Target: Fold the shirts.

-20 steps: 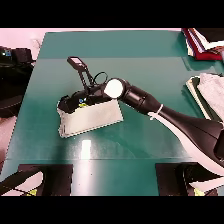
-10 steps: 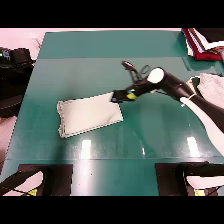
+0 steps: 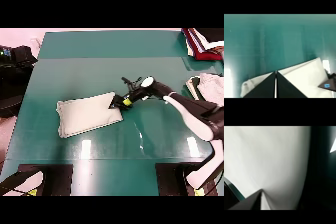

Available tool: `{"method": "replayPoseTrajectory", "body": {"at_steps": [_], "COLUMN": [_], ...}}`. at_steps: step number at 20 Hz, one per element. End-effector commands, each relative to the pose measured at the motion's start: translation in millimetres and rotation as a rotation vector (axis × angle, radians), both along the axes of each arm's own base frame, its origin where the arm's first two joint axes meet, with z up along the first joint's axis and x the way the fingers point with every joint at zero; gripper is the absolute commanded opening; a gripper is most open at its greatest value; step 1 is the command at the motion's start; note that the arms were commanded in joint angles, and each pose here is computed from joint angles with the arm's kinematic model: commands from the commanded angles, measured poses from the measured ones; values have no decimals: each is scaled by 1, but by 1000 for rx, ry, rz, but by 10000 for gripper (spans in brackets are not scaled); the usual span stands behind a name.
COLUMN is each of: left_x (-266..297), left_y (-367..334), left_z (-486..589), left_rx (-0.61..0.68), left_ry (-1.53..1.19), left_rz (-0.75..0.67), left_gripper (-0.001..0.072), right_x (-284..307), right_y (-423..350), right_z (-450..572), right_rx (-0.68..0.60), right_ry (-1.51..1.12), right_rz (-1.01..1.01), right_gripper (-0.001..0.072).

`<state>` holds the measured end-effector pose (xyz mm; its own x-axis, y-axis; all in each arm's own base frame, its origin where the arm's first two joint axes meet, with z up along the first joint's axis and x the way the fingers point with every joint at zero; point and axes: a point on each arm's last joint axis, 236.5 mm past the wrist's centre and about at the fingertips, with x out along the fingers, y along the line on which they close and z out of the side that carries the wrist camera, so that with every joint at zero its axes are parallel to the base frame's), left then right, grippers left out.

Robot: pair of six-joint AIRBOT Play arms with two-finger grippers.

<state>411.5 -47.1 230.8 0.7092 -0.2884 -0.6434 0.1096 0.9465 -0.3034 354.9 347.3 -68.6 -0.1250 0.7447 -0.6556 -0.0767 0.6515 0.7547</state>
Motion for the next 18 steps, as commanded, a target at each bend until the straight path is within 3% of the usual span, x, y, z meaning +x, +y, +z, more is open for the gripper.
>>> {"method": "replayPoseTrajectory", "body": {"at_steps": [1, 2, 4, 7, 12, 18], "left_x": [-2, -2, -5, -10, -21, -33], "left_y": [-11, -16, -35, -80, -130, -151], "left_z": [4, 5, 6, 12, 21, 22], "left_rx": [-46, -52, -45, -46, -61, -87], "left_ry": [-2, -5, -11, -47, -91, -78], "left_rz": [-22, -34, -87, -190, -299, -354], "left_gripper": [24, 23, 23, 23, 23, 23], "right_x": [2, 9, 38, 103, 179, 182], "right_y": [53, 58, 57, -9, -216, -459], "right_z": [-3, 0, 20, 63, 144, 205], "right_rx": [63, 58, 55, -51, -238, -383], "right_ry": [-25, -69, -177, -349, -519, -597], "right_rz": [46, 46, 18, -63, -339, -768], "right_gripper": [217, 29, 18, 17, 17, 17]}}
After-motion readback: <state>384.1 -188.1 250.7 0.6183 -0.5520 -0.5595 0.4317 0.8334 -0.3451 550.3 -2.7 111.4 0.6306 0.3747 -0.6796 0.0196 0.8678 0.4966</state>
